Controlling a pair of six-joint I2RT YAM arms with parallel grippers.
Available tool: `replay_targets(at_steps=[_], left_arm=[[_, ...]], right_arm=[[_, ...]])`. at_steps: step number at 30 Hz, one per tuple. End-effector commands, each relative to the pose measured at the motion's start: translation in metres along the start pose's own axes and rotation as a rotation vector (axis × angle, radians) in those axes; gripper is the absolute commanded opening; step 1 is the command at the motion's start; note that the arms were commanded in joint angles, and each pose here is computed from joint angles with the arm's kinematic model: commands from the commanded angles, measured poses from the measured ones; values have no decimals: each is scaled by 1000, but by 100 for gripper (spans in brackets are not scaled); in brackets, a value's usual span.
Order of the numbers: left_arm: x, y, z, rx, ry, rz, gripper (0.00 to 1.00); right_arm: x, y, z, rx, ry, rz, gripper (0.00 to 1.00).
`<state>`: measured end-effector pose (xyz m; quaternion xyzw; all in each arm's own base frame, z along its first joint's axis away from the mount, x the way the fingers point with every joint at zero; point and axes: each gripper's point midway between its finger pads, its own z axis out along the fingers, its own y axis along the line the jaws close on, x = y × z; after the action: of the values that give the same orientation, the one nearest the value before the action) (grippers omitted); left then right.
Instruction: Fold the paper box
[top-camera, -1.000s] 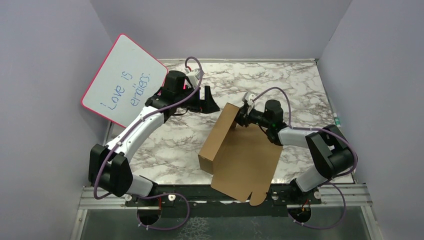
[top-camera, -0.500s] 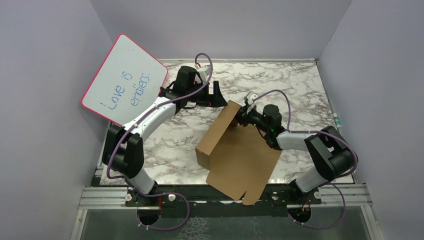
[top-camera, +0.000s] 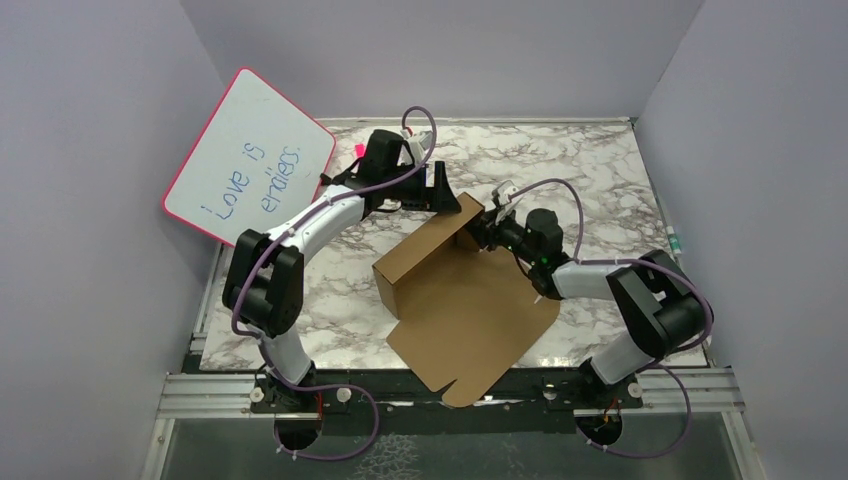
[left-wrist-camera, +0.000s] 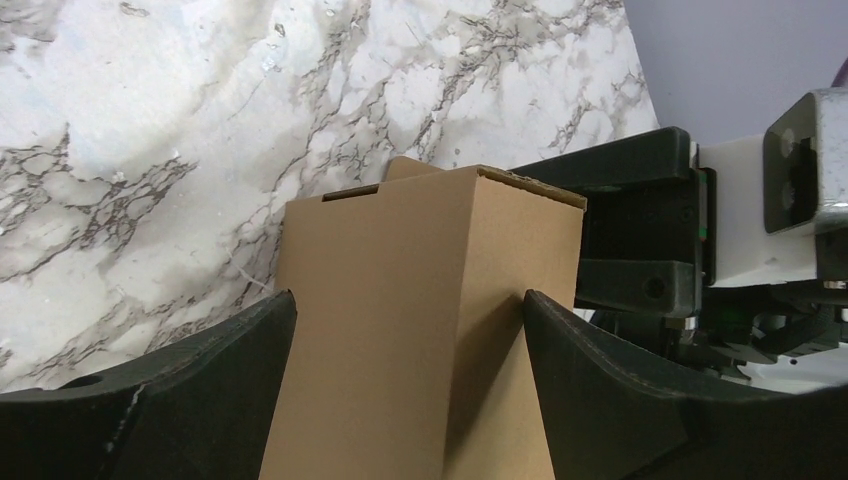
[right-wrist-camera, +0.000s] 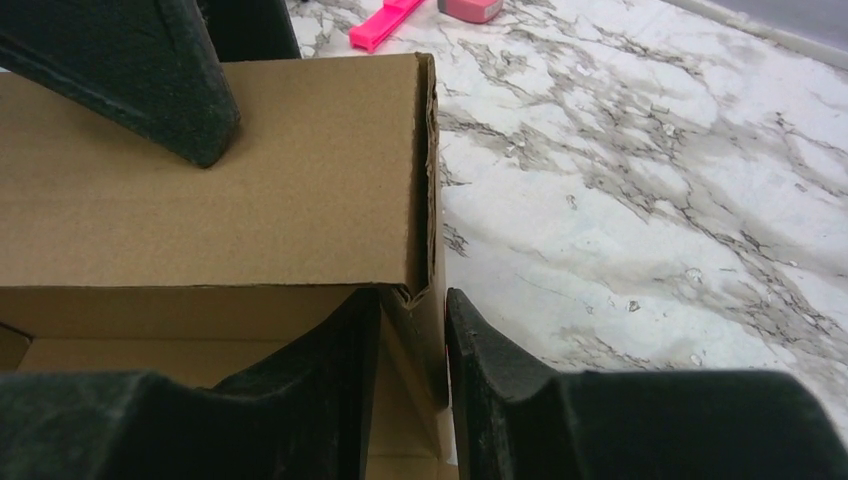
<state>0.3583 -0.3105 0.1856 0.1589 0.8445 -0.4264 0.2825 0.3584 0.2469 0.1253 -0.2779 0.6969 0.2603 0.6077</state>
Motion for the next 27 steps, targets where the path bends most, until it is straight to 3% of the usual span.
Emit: replay_targets(at_steps=[1,8,14,27], left_arm=[[3,-8,7,60,20,12,83],[8,-9,11,83,35,2,82],[10,-16,12,110,45,0,81],[18,-43,5,196,20,-8,81]], right_arm=[[2,-4,6,24,-25,17,37],[3,-5,8,29,-56,16,39],[-1,-15,10,83,-82,13,30],[0,-41,6,263,-88,42,22]])
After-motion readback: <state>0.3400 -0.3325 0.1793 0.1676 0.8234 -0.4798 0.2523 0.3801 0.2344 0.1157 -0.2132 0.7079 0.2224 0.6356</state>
